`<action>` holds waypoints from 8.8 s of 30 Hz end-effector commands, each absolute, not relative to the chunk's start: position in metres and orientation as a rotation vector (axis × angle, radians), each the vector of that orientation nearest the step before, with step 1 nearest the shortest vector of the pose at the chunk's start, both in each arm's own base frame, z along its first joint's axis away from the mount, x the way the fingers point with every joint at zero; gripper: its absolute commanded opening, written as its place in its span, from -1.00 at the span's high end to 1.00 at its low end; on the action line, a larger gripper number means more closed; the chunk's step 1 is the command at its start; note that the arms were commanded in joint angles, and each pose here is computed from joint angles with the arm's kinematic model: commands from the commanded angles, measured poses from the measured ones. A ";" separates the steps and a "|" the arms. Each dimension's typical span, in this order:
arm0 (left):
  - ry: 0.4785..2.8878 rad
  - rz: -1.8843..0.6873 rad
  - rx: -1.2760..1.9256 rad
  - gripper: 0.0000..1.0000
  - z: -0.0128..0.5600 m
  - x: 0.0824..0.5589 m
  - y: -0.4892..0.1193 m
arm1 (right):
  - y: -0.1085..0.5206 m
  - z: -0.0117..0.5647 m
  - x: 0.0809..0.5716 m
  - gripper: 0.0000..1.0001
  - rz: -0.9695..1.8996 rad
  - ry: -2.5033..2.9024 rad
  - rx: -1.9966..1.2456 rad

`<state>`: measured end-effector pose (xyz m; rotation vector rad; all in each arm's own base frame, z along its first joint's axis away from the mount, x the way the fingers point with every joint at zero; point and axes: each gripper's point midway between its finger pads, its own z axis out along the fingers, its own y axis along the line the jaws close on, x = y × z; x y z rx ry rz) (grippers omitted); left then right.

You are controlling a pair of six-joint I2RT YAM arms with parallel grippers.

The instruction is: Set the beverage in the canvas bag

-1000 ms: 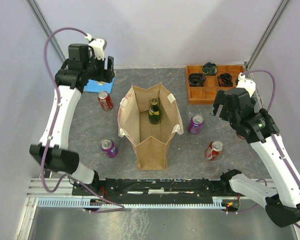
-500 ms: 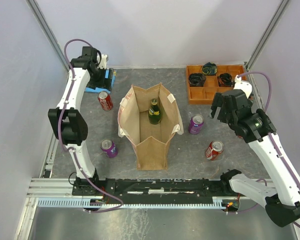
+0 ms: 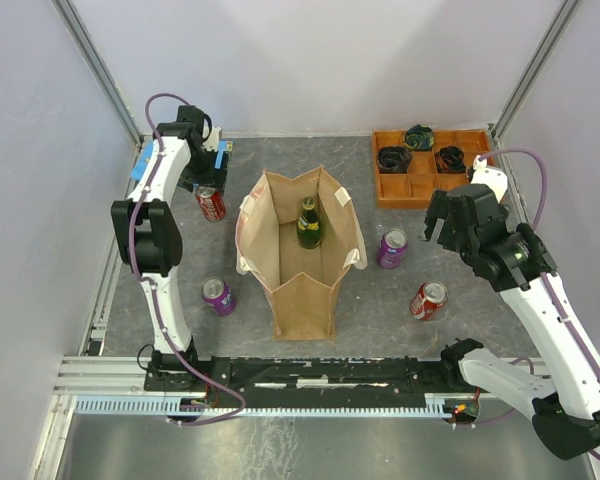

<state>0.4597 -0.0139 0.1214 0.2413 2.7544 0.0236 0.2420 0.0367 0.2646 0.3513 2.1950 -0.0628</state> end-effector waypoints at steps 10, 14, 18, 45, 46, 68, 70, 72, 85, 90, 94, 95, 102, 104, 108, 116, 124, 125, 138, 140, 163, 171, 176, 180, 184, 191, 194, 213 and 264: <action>2.784 0.040 0.302 -0.48 0.106 0.455 -0.004 | 0.032 0.266 0.236 -0.99 -0.061 2.184 0.374; 2.815 0.014 0.313 -0.27 0.098 0.449 -0.006 | 0.033 0.265 0.236 -0.99 -0.055 2.184 0.380; 2.806 -0.018 0.316 0.30 0.107 0.450 -0.009 | 0.032 0.265 0.236 -0.99 -0.058 2.184 0.381; 1.840 -0.299 0.750 0.95 0.434 0.390 -0.126 | 0.045 0.261 0.251 -0.99 -0.042 2.217 0.318; 1.802 -0.326 0.784 0.95 0.442 0.383 -0.138 | 0.045 0.261 0.251 -0.99 -0.042 2.217 0.317; 1.924 -0.505 1.359 0.95 0.271 0.321 -0.243 | 0.037 0.259 0.242 -0.99 -0.058 2.201 0.360; 1.952 -0.513 1.365 0.95 0.252 0.324 -0.247 | 0.036 0.259 0.242 -0.99 -0.063 2.201 0.361; 1.973 -0.502 1.368 0.95 0.235 0.329 -0.250 | 0.035 0.260 0.241 -0.99 -0.068 2.199 0.364; 2.057 -0.273 1.307 0.95 0.154 0.373 -0.245 | 0.026 0.263 0.231 -0.99 -0.098 2.191 0.379; 2.080 -0.225 1.258 0.95 0.140 0.385 -0.243 | 0.025 0.264 0.230 -0.99 -0.106 2.192 0.381; 2.099 -0.226 1.253 0.95 0.128 0.384 -0.245 | 0.023 0.265 0.228 -0.99 -0.109 2.192 0.381; 2.109 -0.229 1.254 0.95 0.124 0.383 -0.245 | 0.023 0.265 0.228 -0.99 -0.113 2.192 0.381; 2.163 -0.249 1.253 0.95 0.107 0.372 -0.242 | 0.023 0.268 0.230 -0.99 -0.119 2.191 0.373; 2.174 -0.254 1.257 0.95 0.104 0.368 -0.241 | 0.024 0.267 0.230 -0.99 -0.118 2.194 0.372; 2.224 -0.257 1.275 0.81 0.095 0.360 -0.236 | 0.025 0.268 0.231 -0.99 -0.111 2.194 0.369; 2.242 -0.278 1.264 -0.50 0.101 0.346 -0.230 | 0.025 0.266 0.229 -0.99 -0.108 2.197 0.370; 2.238 -0.313 1.247 -0.83 0.112 0.335 -0.228 | 0.027 0.263 0.229 -0.99 -0.098 2.205 0.373; 2.234 -0.312 1.244 -0.86 0.114 0.334 -0.228 | 0.027 0.262 0.229 -0.99 -0.098 2.206 0.374; 2.106 -0.314 1.165 -0.99 0.168 0.340 -0.233 | 0.026 0.261 0.226 -0.99 -0.094 2.205 0.385; 2.080 -0.313 1.155 -0.99 0.179 0.341 -0.233 | 0.026 0.261 0.226 -0.99 -0.095 2.205 0.385; 1.925 -0.488 0.641 -0.99 0.310 0.336 -0.195 | 0.048 0.239 0.255 -0.99 -0.129 2.368 0.273; 2.042 -0.444 0.476 -0.99 0.305 0.342 -0.126 | 0.081 0.187 0.282 -0.99 -0.006 2.657 0.197; 2.054 -0.422 0.412 -0.99 0.303 0.336 -0.114 | 0.100 0.176 0.300 -0.99 0.075 2.715 0.149; 2.073 -0.434 0.381 -0.99 0.295 0.330 -0.111 | 0.108 0.163 0.308 -0.98 0.084 2.779 0.112; 2.077 -0.439 0.375 -0.99 0.293 0.329 -0.111 | 0.107 0.139 0.304 -0.96 0.045 2.855 0.085; 2.083 -0.444 0.384 -0.99 0.290 0.328 -0.112 | 0.107 0.108 0.301 -0.84 0.030 2.893 0.109; 2.087 -0.453 0.386 -0.99 0.289 0.327 -0.113 | 0.107 0.101 0.301 -0.80 0.022 2.895 0.121; 1.949 -0.472 0.656 -0.81 0.310 0.307 -0.125 | 0.106 0.100 0.317 0.87 0.013 2.826 0.136; 1.731 -1.026 1.853 -0.30 0.264 0.097 -0.203 | 0.312 0.271 0.292 1.00 0.494 2.480 -0.498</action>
